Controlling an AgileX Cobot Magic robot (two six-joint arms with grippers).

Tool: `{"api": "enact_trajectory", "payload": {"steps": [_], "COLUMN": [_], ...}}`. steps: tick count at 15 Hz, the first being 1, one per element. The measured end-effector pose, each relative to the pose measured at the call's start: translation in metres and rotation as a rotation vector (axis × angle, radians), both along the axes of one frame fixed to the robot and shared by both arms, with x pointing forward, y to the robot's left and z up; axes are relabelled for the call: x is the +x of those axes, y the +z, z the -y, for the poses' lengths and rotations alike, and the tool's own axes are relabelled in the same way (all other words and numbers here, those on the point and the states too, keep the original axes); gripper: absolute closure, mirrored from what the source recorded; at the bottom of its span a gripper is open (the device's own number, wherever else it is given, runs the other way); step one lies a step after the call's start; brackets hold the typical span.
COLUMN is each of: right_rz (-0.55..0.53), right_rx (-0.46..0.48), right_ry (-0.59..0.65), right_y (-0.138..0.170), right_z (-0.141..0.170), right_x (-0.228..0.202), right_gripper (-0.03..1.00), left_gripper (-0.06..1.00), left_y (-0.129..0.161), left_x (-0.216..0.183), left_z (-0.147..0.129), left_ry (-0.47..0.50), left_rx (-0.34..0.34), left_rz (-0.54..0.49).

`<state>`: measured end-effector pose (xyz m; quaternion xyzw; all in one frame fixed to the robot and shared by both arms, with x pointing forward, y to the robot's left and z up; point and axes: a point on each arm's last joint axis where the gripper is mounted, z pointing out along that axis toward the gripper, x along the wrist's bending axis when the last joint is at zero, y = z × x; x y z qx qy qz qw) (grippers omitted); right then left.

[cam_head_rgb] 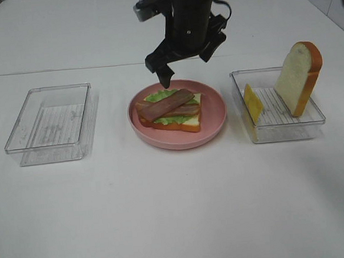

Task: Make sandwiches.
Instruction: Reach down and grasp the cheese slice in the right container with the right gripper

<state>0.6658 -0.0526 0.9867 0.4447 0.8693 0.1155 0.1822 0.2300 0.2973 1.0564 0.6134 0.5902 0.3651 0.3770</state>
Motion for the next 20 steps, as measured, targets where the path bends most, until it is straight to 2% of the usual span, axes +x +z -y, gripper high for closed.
{"api": "enact_trajectory", "payload": {"steps": [5, 8, 9, 12, 13, 14, 20], "right_rz": [0.038, 0.059, 0.038, -0.062, -0.089, -0.168, -0.229], "right_rx": [0.022, 0.042, 0.054, 0.080, 0.074, 0.056, 0.076], "right_ry": [-0.083, -0.164, -0.216, -0.286, -0.294, -0.298, -0.296], "right_y": [0.096, 0.115, 0.115, 0.098, 0.090, 0.061, 0.004], "right_z": [0.029, 0.058, 0.081, 0.110, 0.113, 0.115, 0.111], "right_x": [-0.036, -0.033, -0.031, -0.033, -0.034, -0.040, -0.041], "right_gripper": [-0.02, -0.02, -0.02, -0.02, -0.02, -0.02, -0.02], "left_gripper": [0.00, 0.00, 0.00, 0.00, 0.00, 0.00, 0.00], "left_y": [0.000, 0.000, 0.000, 0.000, 0.000, 0.000, 0.000], "left_x": [0.000, 0.000, 0.000, 0.000, 0.000, 0.000, 0.000], "left_z": [0.000, 0.000, 0.000, 0.000, 0.000, 0.000, 0.000], "left_ry": [0.000, 0.000, 0.000, 0.000, 0.000, 0.000, 0.000], "left_rx": [0.000, 0.000, 0.000, 0.000, 0.000, 0.000, 0.000], "left_rz": [0.000, 0.000, 0.000, 0.000, 0.000, 0.000, 0.000]}}
